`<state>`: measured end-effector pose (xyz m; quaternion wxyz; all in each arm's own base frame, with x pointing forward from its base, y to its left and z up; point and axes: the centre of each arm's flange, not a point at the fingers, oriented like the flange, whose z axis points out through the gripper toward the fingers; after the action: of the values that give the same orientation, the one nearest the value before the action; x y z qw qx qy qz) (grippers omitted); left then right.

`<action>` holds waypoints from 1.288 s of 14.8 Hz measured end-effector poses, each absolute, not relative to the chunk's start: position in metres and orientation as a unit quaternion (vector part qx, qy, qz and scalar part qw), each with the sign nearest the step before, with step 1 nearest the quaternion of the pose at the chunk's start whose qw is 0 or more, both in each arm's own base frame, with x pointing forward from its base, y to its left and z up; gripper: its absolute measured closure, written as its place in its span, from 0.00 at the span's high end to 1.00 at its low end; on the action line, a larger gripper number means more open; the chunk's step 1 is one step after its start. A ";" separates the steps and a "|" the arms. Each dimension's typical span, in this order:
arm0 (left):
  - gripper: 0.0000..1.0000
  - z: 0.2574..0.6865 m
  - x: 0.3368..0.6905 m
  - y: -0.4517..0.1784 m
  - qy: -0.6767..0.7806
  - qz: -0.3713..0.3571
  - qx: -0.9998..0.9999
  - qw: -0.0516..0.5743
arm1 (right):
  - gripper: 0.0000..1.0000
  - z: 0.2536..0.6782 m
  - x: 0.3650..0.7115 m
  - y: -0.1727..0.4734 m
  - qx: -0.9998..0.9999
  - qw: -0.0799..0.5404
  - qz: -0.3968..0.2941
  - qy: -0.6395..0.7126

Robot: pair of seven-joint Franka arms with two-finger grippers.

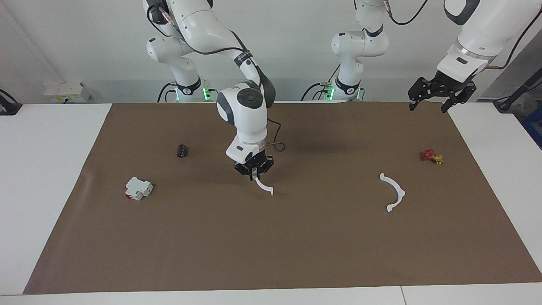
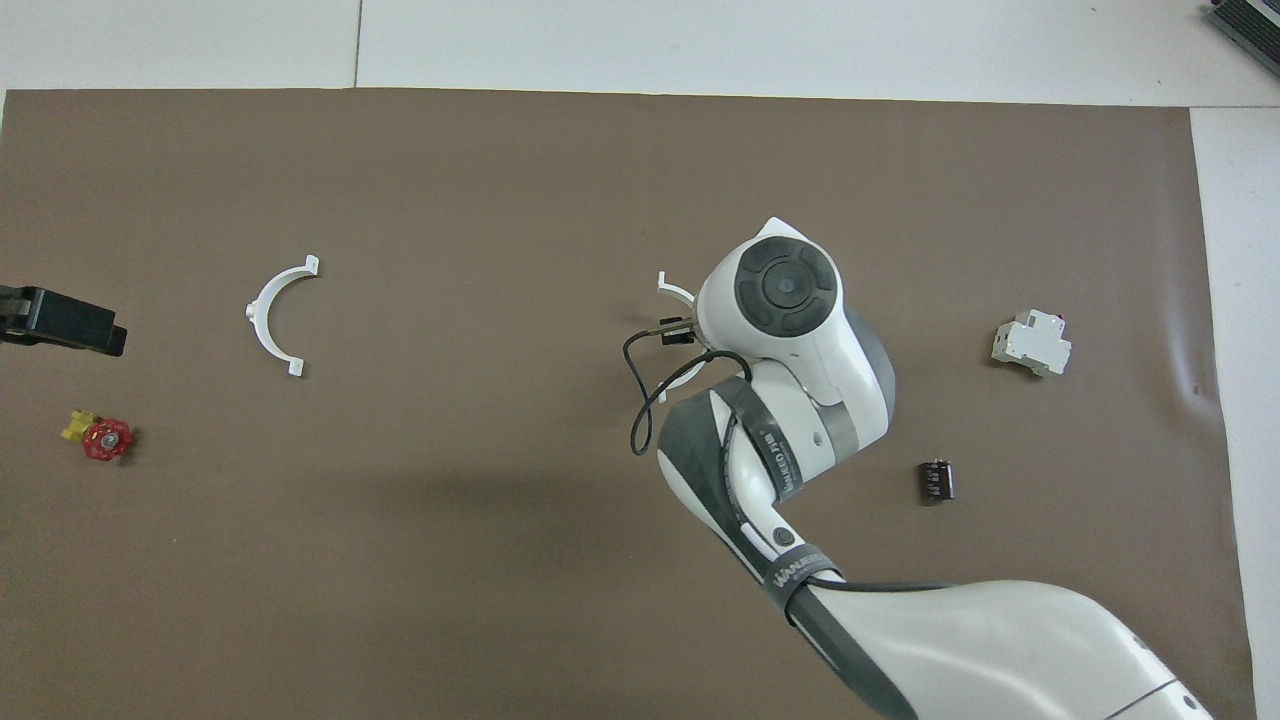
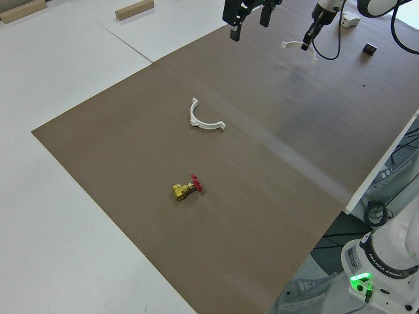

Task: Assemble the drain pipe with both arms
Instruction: 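Grasp the clamp half and carry it toward the mat's center, then set the clamp half down centrally while the left gripper reaches the other half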

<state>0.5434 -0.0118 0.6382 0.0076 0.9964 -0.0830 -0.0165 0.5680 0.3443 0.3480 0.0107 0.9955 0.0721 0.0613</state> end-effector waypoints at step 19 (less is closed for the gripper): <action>1.00 0.584 0.550 -0.008 -0.078 0.029 0.996 0.006 | 0.21 0.290 0.538 0.373 0.991 0.034 0.086 0.099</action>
<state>0.5497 -0.0076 0.5837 0.0058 0.9965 -0.0784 0.0294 0.5375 0.3734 0.2899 0.0344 0.9908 0.0989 0.0861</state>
